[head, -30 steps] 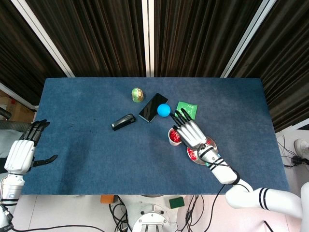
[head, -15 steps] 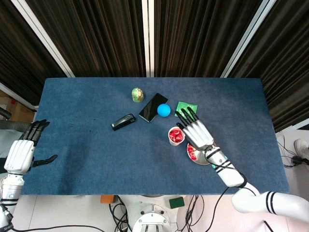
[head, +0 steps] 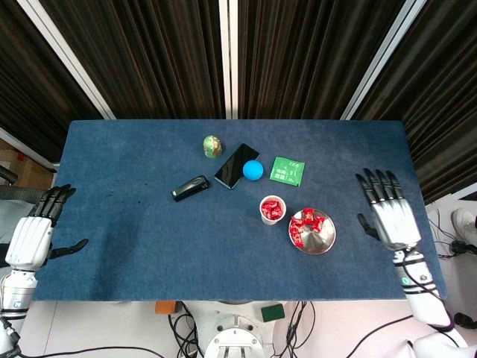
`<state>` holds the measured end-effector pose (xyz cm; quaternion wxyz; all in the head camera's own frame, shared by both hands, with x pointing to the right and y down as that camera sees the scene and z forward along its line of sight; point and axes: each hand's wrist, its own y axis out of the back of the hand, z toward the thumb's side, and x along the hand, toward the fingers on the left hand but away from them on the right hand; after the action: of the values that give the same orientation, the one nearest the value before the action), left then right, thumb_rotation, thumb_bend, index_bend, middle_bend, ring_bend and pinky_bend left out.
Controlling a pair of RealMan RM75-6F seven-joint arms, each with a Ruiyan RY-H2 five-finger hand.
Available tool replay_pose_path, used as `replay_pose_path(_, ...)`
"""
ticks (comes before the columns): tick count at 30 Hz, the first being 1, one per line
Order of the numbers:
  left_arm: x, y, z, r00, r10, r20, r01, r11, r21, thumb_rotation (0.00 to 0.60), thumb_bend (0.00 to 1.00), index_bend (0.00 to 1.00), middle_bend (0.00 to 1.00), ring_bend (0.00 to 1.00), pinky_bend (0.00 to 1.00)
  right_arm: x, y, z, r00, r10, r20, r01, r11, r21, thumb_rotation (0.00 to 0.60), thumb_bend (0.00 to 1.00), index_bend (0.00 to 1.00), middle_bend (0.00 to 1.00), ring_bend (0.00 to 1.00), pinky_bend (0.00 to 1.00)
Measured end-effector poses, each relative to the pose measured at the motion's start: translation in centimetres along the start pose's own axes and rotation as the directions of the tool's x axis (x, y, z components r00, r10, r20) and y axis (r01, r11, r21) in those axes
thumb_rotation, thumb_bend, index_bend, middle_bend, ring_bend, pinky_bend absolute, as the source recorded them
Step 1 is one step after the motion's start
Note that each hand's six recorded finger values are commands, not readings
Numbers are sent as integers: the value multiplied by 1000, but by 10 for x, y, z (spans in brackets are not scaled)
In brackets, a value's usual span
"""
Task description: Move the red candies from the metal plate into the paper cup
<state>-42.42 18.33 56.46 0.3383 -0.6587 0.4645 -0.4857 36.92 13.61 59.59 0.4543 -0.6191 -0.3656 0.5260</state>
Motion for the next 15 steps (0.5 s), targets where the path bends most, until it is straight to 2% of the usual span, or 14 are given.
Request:
replay_pose_path(3,-2,2,-1,1000,8,-6,-8,1000,17,600,85,110,66,51,223,31,-7,-39,994,37,108,-33,999,-40,600,356,0,0,0,0)
replay_pose_path(7,-7,1,-5,1000,-2,-27,4,998,68,600,86,110,65,51,223,69,-19,-82,969,105,224,-91,993,-74,600,355,0,0,0,0)
replay_pose_path(10,-14,-2,-11,998,-17,-56,24,991,129,600,85,108,66,51,218,84,-24,-100,959,117,257,-99,992,-80,600,355,0,0,0,0)
replay_pose_path(15,-37,-10,-30,990,-42,-137,75,966,249,600,71,103,65,51,207,92,-31,-107,963,113,245,-95,992,-82,600,354,0,0,0,0)
